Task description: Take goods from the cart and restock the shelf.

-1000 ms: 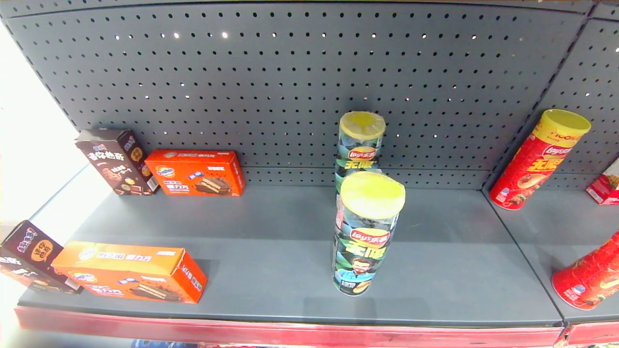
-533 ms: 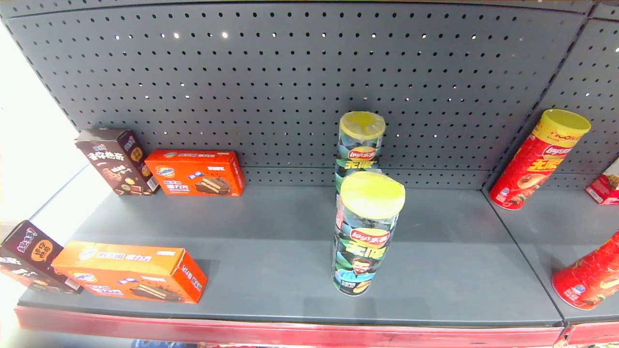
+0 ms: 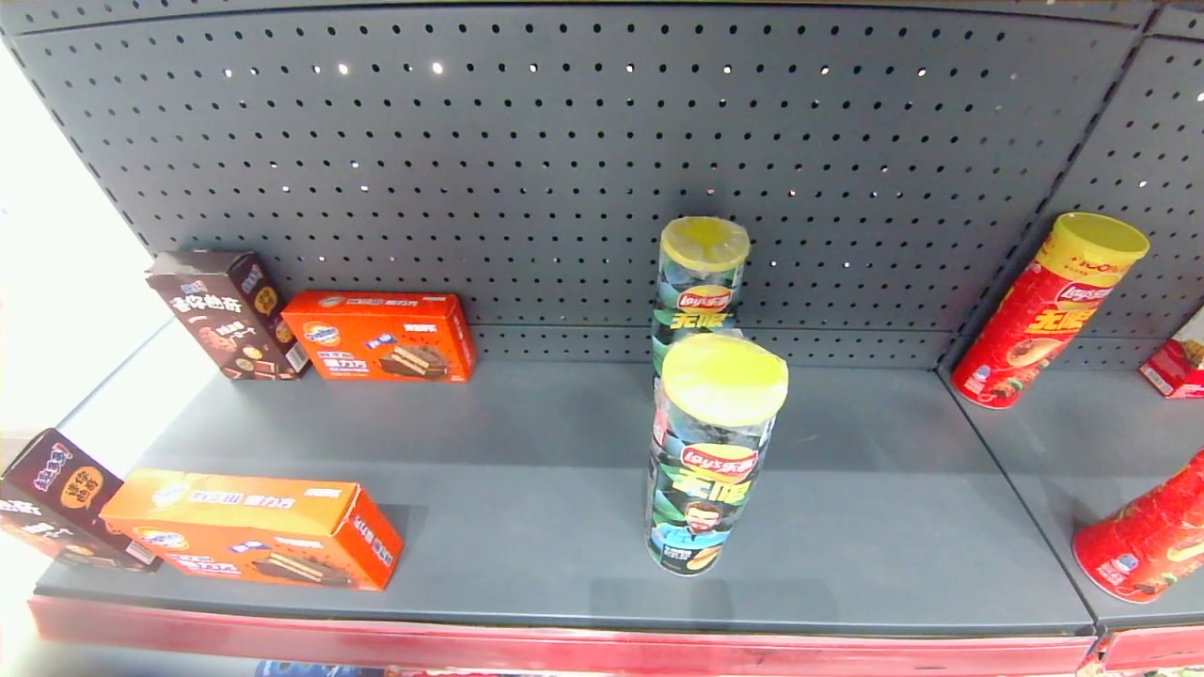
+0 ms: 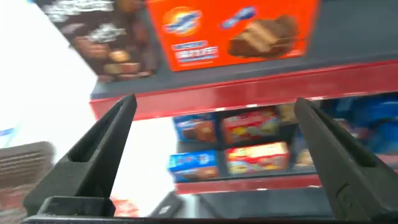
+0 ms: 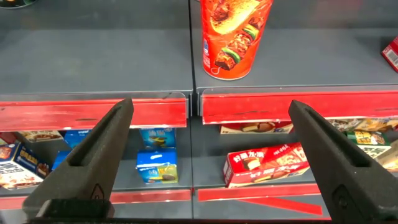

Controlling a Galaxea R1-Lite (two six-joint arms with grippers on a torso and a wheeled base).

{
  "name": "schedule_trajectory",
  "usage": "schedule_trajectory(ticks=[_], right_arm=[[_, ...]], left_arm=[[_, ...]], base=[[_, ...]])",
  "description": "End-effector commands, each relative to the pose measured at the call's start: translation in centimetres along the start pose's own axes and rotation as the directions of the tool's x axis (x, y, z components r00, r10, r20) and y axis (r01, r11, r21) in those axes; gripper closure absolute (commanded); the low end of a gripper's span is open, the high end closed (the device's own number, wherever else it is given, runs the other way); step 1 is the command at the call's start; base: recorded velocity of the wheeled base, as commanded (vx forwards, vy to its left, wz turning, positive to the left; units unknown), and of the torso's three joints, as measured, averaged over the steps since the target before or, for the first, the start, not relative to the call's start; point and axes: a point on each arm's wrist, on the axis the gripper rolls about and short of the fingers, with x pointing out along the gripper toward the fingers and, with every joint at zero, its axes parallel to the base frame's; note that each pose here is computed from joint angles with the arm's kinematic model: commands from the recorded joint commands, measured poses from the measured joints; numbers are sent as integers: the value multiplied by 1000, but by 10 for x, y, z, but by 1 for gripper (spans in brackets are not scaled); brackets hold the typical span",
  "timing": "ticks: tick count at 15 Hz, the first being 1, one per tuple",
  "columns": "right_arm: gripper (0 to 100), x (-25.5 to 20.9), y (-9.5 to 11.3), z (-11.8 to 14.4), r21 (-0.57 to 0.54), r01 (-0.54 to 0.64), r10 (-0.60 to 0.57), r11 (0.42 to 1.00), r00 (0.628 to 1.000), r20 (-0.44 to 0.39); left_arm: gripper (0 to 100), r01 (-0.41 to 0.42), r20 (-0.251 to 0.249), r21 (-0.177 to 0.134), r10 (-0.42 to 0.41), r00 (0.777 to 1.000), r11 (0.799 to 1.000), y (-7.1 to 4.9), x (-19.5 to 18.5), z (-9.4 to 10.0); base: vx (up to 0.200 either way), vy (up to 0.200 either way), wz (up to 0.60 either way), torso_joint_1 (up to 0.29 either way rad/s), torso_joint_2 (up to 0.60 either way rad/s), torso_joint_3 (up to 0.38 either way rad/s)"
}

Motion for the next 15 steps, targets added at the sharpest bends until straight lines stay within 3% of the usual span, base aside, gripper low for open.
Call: schedule_trajectory(ticks=[1,3,4,5,7,8,9,12,13,15], right_arm=[[0,0,0,0,0,0,0,1000,1000,-1],[0,0,0,0,0,0,0,1000,1000,-1],[0,0,0,0,0,0,0,1000,1000,-1],[0,0,0,0,0,0,0,1000,1000,-1],[0,0,0,0,0,0,0,1000,1000,-1],[0,0,0,0,0,0,0,1000,1000,-1],[0,0,0,0,0,0,0,1000,1000,-1],[0,0,0,0,0,0,0,1000,1000,-1],[0,0,0,0,0,0,0,1000,1000,-1],[0,0,0,0,0,0,0,1000,1000,-1]], left_arm=[[0,-41,-9,11,41,999,999,1,0,0],[0,13,1,-44,-13,1000,999,0,0,0],[0,171,5,-103,-171,985,980,-5,2,-6],[0,184,12,-102,-184,983,978,-6,3,-7],[0,197,39,-41,-195,980,980,-6,3,-6],[0,197,39,-41,-195,980,980,-6,3,-6],[0,197,36,-73,-194,980,978,-6,3,-6],[0,191,35,-87,-188,981,978,-6,3,-6],[0,185,32,-111,-183,983,976,-6,3,-6],[0,182,31,-112,-180,983,977,-6,3,-6]], base=[[0,0,0,0,0,0],[0,0,0,0,0,0],[0,0,0,0,0,0],[0,0,0,0,0,0],[0,0,0,0,0,0],[0,0,0,0,0,0],[0,0,0,0,0,0],[0,0,0,0,0,0],[0,0,0,0,0,0],[0,0,0,0,0,0]])
